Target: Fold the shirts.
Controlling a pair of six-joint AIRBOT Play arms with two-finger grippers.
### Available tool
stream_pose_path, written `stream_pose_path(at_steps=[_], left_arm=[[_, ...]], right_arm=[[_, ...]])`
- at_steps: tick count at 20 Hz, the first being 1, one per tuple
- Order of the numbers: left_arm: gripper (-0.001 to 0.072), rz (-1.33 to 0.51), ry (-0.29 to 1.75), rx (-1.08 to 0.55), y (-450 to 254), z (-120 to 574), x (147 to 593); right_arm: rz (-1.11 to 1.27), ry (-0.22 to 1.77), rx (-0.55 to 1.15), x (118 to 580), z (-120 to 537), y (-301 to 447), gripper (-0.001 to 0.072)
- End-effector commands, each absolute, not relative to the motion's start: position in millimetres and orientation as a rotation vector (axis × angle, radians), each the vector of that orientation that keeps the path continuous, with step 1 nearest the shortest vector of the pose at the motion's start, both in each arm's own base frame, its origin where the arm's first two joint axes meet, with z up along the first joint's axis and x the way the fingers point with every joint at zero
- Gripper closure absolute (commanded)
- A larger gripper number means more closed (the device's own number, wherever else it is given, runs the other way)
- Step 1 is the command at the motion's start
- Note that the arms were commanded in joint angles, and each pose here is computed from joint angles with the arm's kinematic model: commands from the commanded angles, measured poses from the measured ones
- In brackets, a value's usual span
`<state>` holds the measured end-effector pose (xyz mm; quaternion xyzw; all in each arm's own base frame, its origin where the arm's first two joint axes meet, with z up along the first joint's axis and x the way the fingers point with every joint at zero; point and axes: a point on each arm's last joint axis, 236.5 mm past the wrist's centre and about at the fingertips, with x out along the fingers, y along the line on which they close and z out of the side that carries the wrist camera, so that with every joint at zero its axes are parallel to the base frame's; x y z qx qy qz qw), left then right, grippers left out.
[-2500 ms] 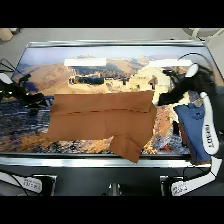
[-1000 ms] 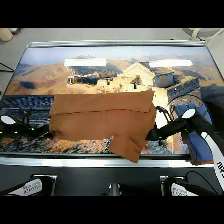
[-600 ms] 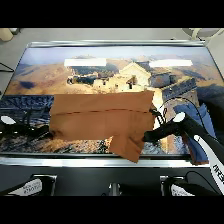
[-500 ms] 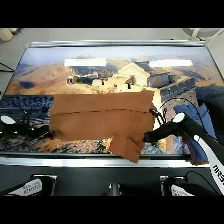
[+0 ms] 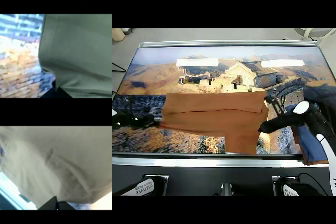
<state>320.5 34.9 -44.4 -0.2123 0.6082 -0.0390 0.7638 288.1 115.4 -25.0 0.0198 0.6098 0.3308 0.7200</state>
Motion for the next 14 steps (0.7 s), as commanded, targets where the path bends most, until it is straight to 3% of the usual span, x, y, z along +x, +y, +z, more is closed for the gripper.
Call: stream_pose_path(at_steps=[1, 7, 14], left_arm=[[0.0686, -0.034, 1.194, -0.475, 49, -11, 356], [0.0686, -0.084, 1.075, -0.617, 41, 3, 434], [0.0685, -0.136, 1.175, -0.632, 20, -54, 491]], right_arm=[[0.653, 1.226, -0.043, 337, 10, 101, 0.0700], [0.537, 1.045, 0.033, 468, 14, 100, 0.0702], [0.387, 0.978, 0.158, 551, -35, 88, 0.0701]])
